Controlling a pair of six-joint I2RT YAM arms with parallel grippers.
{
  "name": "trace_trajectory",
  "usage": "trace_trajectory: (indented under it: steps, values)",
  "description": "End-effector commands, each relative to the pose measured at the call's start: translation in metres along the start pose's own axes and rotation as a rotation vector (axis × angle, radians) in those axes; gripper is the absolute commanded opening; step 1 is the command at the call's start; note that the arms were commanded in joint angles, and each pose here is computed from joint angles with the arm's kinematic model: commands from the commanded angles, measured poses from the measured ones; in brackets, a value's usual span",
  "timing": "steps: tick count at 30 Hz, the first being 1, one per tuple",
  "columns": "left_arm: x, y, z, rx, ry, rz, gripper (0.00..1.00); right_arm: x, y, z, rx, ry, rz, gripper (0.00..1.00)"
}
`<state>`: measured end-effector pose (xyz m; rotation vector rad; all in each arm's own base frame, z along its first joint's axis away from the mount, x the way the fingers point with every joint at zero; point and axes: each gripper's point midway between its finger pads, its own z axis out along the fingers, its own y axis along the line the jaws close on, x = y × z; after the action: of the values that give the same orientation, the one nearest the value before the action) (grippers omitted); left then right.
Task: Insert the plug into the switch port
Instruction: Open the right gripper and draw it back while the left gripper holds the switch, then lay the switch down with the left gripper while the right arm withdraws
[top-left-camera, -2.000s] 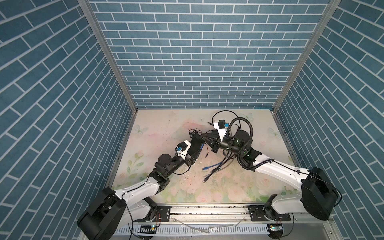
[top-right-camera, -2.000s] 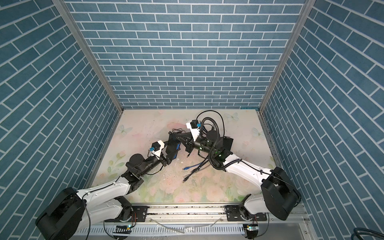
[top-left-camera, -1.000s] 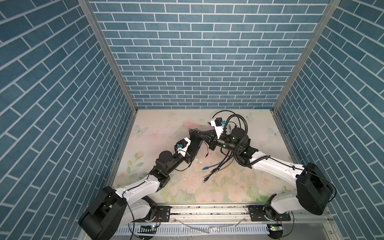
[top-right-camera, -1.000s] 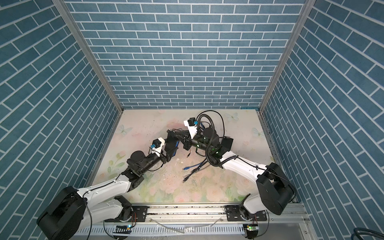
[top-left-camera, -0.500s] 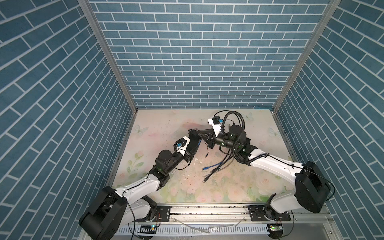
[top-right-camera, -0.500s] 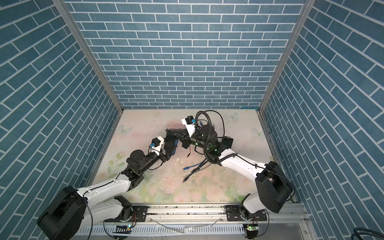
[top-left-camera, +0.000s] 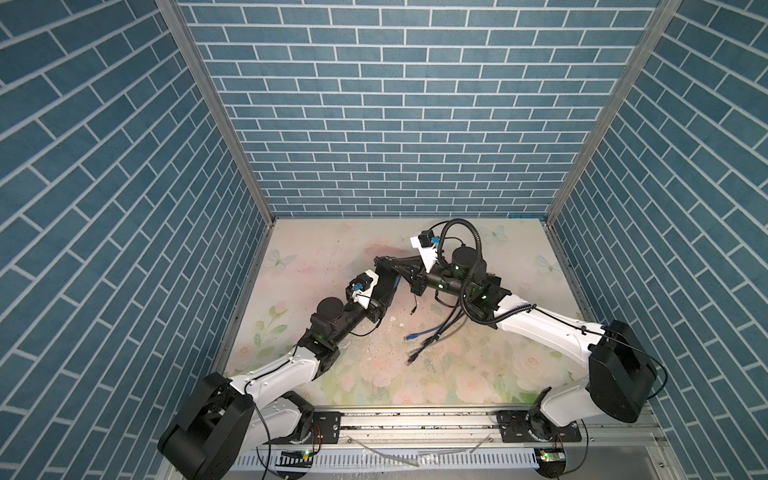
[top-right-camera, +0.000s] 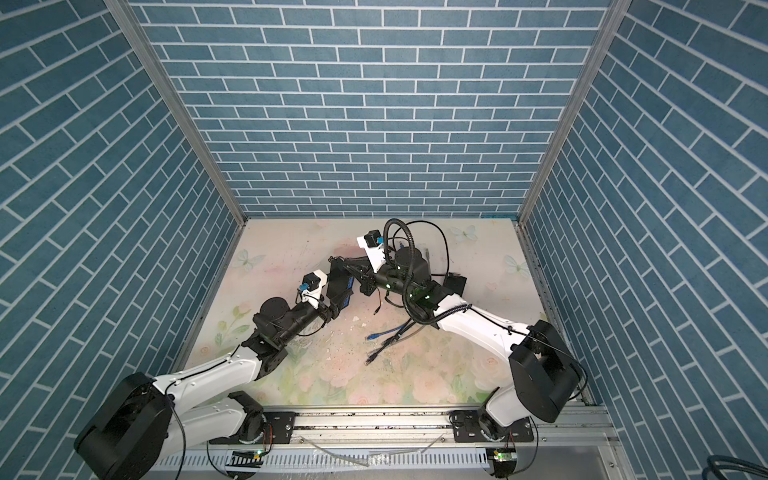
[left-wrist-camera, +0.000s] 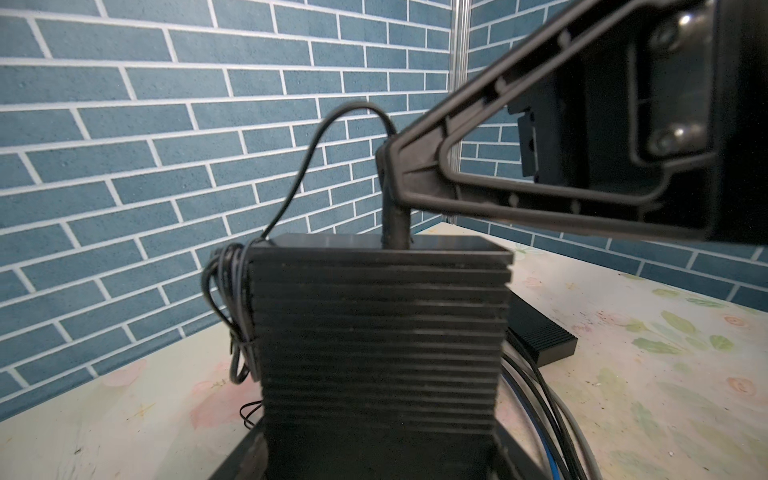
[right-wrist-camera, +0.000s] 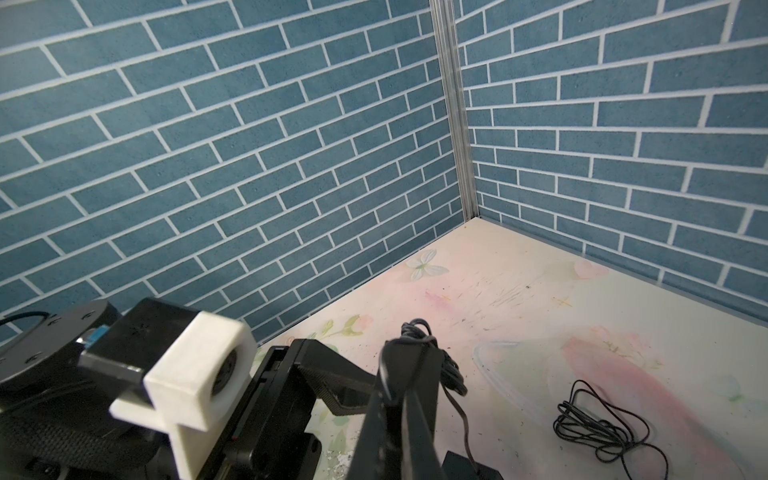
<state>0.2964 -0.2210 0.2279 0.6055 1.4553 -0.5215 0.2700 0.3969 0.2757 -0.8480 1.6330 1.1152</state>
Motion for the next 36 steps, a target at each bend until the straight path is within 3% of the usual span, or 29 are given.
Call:
trace_trajectory:
  steps: [1,6,12,20,26,31,36]
  values:
    - [-0.231,-0.022,-0.068,0.058,-0.795,0.191,0.22,0.205,0.028,-0.026,-0.086,0.672,0.259,0.00]
    - [-0.209,-0.022,-0.056,0.070,-0.682,0.175,0.22,0.188,0.016,-0.019,-0.005,0.626,0.238,0.00]
    - [-0.136,-0.013,-0.027,0.051,-0.342,0.082,0.17,0.164,-0.016,-0.007,0.151,0.588,0.259,0.00]
    - [-0.069,0.001,-0.023,-0.032,-0.047,0.005,0.17,0.148,-0.036,0.009,0.135,0.597,0.338,0.00]
    - [-0.026,-0.006,-0.028,-0.002,0.161,-0.079,0.15,0.144,-0.038,0.005,0.119,0.618,0.337,0.00]
    - [0.023,-0.011,-0.044,-0.011,0.332,-0.174,0.13,0.129,-0.057,-0.003,0.175,0.563,0.347,0.00]
    - [0.057,-0.005,-0.056,-0.085,0.454,-0.246,0.15,0.097,-0.083,-0.012,0.238,0.473,0.323,0.22]
